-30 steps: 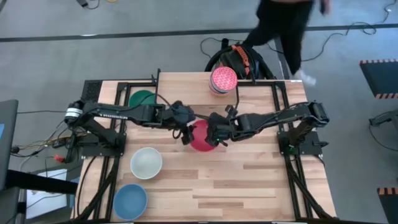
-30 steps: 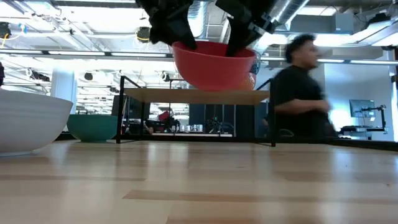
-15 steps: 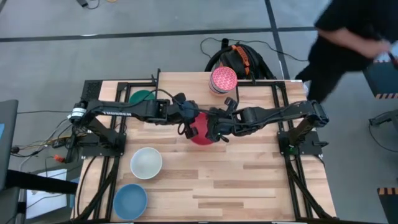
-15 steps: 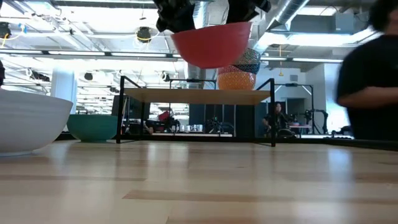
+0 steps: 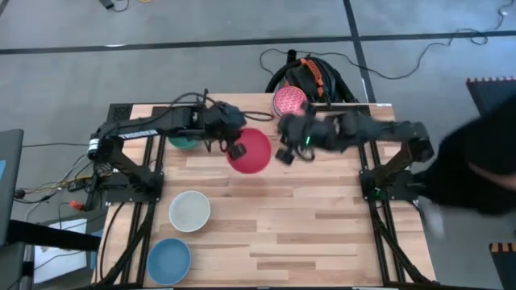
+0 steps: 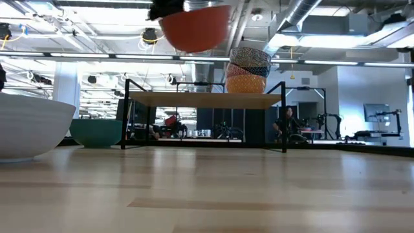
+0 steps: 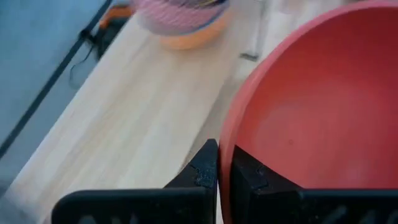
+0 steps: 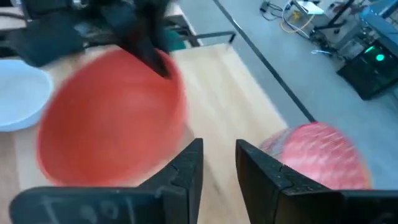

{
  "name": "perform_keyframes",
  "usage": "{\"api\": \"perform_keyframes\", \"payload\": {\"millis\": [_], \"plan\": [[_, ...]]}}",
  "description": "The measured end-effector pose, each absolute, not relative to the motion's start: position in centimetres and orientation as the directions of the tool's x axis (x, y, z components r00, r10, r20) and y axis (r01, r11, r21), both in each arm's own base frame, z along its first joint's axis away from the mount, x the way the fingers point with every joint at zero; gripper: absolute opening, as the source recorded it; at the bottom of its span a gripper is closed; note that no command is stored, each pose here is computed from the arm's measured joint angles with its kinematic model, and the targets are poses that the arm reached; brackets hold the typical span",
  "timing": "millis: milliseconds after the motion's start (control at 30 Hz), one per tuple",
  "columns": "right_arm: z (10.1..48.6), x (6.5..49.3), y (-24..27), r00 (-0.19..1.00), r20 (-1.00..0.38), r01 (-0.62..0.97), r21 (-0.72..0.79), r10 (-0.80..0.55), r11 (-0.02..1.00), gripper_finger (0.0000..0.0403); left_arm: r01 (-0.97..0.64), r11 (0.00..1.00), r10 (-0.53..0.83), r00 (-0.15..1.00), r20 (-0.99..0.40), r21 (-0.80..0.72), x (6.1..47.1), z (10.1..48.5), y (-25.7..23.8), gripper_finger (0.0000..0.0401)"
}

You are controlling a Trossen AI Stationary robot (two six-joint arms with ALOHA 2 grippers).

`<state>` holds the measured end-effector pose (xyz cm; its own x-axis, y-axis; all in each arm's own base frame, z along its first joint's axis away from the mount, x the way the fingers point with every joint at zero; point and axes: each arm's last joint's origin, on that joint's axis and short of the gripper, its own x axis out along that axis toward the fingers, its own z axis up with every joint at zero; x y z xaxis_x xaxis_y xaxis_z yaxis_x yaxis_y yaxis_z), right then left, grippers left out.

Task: Place and stack bowls onto a shelf
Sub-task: Put the orange bowl on the shelf

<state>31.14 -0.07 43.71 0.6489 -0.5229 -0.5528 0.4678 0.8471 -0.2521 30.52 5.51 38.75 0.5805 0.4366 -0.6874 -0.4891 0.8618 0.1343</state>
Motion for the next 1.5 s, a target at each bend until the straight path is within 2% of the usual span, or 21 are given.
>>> {"api": "perform_keyframes", "payload": {"millis": [167, 300, 500, 600, 733, 900, 1167, 1500], "plan": [[46.7, 29.3, -4.1, 0.769, -0.52, 0.392, -0.075, -0.371, 0.917, 0.0124, -0.615, 0.779, 0.525, 0.533, -0.664, 0.123, 28.6, 39.6, 6.2, 0.0], [47.2, 28.5, -6.1, 0.817, -0.513, 0.325, 0.03, -0.264, 0.945, 0.0122, -0.67, 0.732, 0.562, 0.493, -0.664, 0.123, 27.1, 40.0, 6.0, 0.0], [46.5, 28.2, -6.4, 0.788, -0.58, 0.287, 0.049, -0.207, 0.957, 0.0122, -0.722, 0.675, 0.586, 0.401, -0.705, 0.151, 25.9, 39.7, 7.6, 0.0], [45.8, 28.5, -5.8, 0.763, -0.621, 0.272, 0.052, -0.182, 0.961, 0.0122, -0.724, 0.677, 0.563, 0.396, -0.726, 0.13, 25.5, 39.7, 9.5, 0.0], [45.3, 28.8, -5.3, 0.757, -0.627, 0.292, 0.072, -0.184, 0.954, 0.0123, -0.729, 0.68, 0.535, 0.42, -0.733, 0.078, 24.7, 39.8, 12.3, 0.0], [44.7, 28.9, -5.5, 0.729, -0.641, 0.364, 0.064, -0.241, 0.929, 0.0123, -0.745, 0.662, 0.553, 0.41, -0.725, 0.083, 23.3, 39.8, 15.8, 0.0], [44.1, 29.5, -6.6, 0.707, -0.645, 0.457, 0.102, -0.291, 0.883, 0.0123, -0.778, 0.626, 0.505, 0.354, -0.787, 0.052, 23.8, 36.5, 21.7, 0.0], [42.9, 30.6, -6.5, 0.659, -0.683, 0.512, 0.101, -0.315, 0.853, 0.0123, -0.788, 0.615, 0.435, 0.386, -0.813, -0.046, 24.3, 34.2, 24.5, 0.0]]}}
